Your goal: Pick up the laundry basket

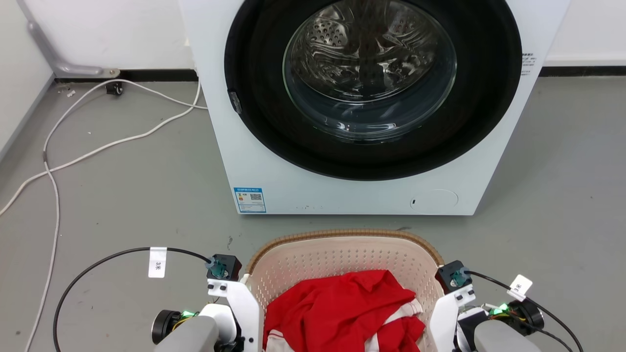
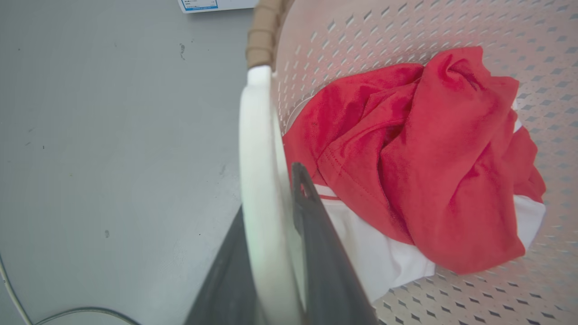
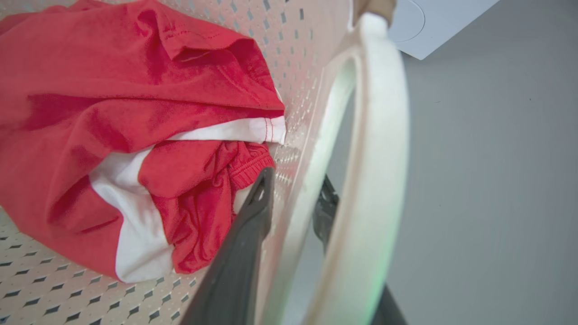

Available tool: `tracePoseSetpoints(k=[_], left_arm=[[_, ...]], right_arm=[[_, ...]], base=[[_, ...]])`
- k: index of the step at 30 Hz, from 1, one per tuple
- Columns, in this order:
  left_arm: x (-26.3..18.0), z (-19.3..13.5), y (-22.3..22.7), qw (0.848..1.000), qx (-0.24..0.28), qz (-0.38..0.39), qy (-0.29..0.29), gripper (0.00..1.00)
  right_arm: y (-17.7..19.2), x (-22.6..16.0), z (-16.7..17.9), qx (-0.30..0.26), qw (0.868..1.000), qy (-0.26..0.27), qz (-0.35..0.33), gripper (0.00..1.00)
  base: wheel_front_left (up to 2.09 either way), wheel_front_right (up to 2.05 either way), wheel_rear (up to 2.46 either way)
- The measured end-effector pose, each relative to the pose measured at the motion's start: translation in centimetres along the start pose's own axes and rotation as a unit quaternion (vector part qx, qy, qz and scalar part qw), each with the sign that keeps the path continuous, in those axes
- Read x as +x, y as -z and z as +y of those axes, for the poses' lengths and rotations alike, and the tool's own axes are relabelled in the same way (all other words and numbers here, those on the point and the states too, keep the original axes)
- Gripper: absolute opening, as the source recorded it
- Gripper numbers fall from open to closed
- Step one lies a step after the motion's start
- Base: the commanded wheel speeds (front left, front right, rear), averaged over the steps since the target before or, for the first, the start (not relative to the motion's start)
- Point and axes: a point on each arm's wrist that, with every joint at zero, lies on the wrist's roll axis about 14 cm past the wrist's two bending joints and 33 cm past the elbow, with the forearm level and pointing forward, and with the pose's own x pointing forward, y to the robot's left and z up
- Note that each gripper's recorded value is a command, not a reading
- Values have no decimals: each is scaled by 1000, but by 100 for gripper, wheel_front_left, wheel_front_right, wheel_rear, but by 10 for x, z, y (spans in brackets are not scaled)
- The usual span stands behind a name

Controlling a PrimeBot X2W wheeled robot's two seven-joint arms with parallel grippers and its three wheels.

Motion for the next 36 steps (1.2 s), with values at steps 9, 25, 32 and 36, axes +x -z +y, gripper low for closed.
tracePoseSetpoints(k=[9,25,32,36], left_arm=[[-4,0,2,1000,0,2,-1,0],[-3,-4,6,1000,1,9,3,0],[-3,-4,7,1000,0,9,3,0],[-3,-4,7,1000,-1,9,3,0]], right_arm=[[2,-4,3,2,1000,-7,5,0],[11,-7,2,13,1000,-12,14,0],[12,-7,2,15,1000,-15,14,0],[12,-6,3,16,1000,-17,14,0]], base=[[0,0,0],[0,0,0],[0,0,0],[0,0,0]])
